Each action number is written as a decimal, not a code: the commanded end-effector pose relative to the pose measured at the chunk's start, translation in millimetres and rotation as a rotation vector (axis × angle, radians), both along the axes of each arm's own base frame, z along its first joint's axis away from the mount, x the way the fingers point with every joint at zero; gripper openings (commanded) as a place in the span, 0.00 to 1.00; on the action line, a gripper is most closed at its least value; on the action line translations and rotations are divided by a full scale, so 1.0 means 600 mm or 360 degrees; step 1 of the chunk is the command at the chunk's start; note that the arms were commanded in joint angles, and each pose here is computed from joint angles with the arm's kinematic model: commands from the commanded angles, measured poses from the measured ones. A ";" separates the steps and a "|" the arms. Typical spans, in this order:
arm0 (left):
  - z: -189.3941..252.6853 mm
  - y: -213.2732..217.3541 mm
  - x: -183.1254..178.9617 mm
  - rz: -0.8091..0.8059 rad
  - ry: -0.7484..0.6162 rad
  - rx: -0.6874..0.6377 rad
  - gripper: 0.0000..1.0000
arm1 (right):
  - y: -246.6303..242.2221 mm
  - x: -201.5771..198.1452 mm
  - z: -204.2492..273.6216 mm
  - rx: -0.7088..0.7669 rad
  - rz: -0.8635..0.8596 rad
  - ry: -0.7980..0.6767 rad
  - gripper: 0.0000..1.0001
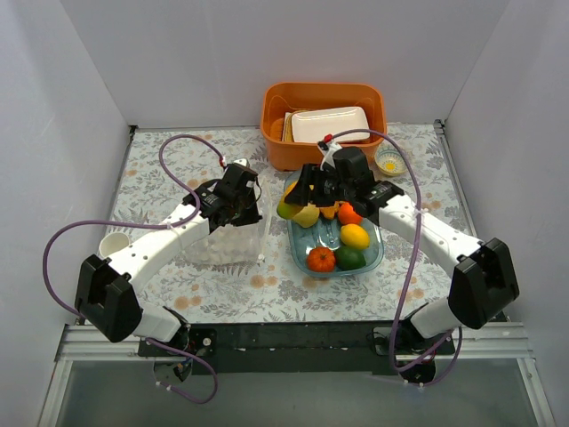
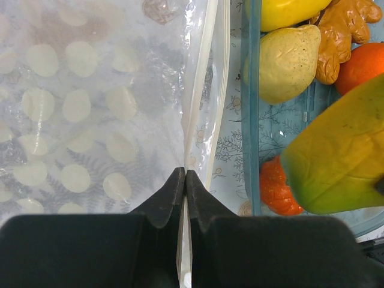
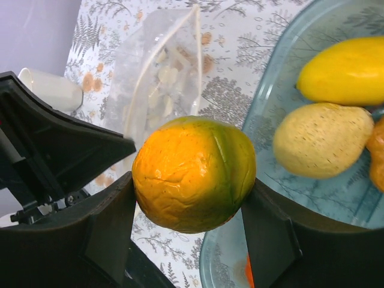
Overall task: Place the food in the zip-top bag and seal the zipper
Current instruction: Pick up the fake fruit from the bin, then place the fake fruit in the zipper food storage bag, then pick up the fake fruit from the bin.
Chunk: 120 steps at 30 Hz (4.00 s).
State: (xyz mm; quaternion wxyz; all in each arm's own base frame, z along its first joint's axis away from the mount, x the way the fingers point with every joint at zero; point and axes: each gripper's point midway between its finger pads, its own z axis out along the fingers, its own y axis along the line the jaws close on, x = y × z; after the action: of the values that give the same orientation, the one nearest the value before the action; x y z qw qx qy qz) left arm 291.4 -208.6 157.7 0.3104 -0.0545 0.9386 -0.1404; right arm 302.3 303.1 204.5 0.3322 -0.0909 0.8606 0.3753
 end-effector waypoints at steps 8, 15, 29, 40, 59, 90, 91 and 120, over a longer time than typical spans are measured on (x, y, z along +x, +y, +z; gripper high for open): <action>0.055 -0.001 -0.001 -0.0029 -0.0107 -0.0084 0.00 | 0.101 0.017 0.024 0.0059 0.0190 -0.0103 0.27; 0.087 0.002 -0.005 -0.0031 -0.0158 -0.0117 0.00 | 0.137 0.022 -0.008 0.0006 0.0262 -0.0061 0.27; 0.120 0.024 -0.008 0.0057 -0.0222 -0.0109 0.00 | 0.166 0.024 -0.014 -0.0129 0.0406 -0.0075 0.48; 0.123 0.042 -0.004 0.0147 -0.0253 -0.0071 0.00 | 0.160 0.005 0.012 -0.0120 0.0471 -0.0166 0.98; 0.157 0.120 0.004 0.0435 -0.0365 0.0043 0.00 | -0.022 0.042 0.019 -0.0279 -0.0224 -0.0188 0.86; 0.072 0.053 0.009 0.0135 -0.0167 -0.0093 0.05 | -0.106 0.001 -0.080 -0.0261 -0.0206 0.0150 0.98; 0.069 0.054 0.008 0.0135 -0.0161 -0.0089 0.06 | -0.109 0.000 -0.081 -0.0269 -0.0212 0.0138 0.98; 0.066 0.042 0.006 0.0046 -0.0177 -0.0121 0.02 | -0.164 0.045 -0.063 -0.0487 -0.0441 0.0085 0.97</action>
State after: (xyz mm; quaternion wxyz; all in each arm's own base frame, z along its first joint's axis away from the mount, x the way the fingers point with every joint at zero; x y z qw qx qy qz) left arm 292.7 -182.3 185.3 0.3442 -0.0837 0.9208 -0.1633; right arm 315.6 212.8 154.0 0.3203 -0.0218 0.9218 0.2174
